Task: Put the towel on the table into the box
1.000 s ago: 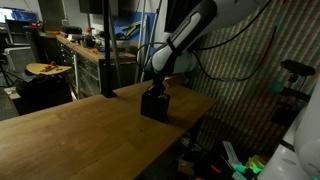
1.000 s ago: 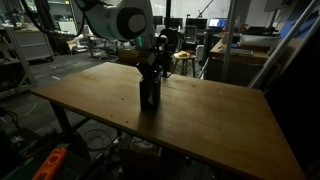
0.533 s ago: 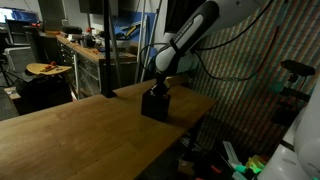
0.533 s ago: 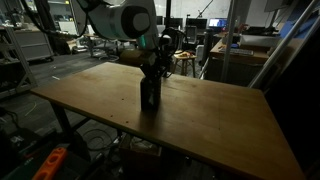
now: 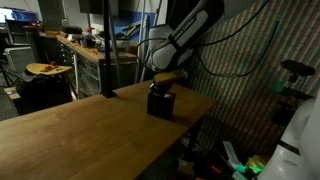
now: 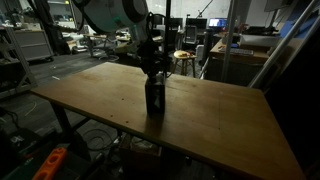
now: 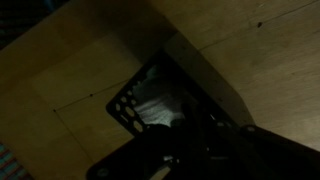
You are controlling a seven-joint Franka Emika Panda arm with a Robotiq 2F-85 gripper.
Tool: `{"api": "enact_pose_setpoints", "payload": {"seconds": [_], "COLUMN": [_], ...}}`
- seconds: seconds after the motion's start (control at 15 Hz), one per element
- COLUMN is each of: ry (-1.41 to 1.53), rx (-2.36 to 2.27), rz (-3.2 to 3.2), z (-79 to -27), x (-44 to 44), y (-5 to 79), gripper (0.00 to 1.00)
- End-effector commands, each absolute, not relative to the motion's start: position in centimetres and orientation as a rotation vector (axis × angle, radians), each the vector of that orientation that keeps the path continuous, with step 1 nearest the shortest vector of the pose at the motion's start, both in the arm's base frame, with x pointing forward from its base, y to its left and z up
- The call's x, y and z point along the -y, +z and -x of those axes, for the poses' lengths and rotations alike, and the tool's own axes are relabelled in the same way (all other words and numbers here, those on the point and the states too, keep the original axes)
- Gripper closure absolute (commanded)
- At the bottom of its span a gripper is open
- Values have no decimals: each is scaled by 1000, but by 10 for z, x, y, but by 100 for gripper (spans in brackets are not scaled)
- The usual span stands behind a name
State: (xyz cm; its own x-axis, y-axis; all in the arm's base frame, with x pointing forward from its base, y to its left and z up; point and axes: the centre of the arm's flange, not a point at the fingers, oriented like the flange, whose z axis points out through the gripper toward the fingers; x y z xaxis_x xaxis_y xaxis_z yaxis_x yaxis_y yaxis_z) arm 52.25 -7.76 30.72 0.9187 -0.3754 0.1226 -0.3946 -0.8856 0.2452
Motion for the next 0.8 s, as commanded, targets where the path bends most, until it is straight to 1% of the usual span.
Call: {"api": "enact_pose_setpoints", "payload": {"seconds": [0.0, 0.13, 0.33, 0.4, 0.53, 0.67, 0.73], "ry": [60, 51, 32, 25, 33, 44, 46], "rx": [622, 624, 638, 651, 679, 707, 720], "rz": [-2786, -2788, -2794, -2793, -2788, -2767, -2757], "z": [-528, -527, -523, -521, -518, -515, -514], "x": [38, 25, 23, 26, 37, 53, 60], "y": [326, 328, 322, 319, 318, 319, 321], "gripper": [95, 95, 92, 68, 64, 48, 38]}}
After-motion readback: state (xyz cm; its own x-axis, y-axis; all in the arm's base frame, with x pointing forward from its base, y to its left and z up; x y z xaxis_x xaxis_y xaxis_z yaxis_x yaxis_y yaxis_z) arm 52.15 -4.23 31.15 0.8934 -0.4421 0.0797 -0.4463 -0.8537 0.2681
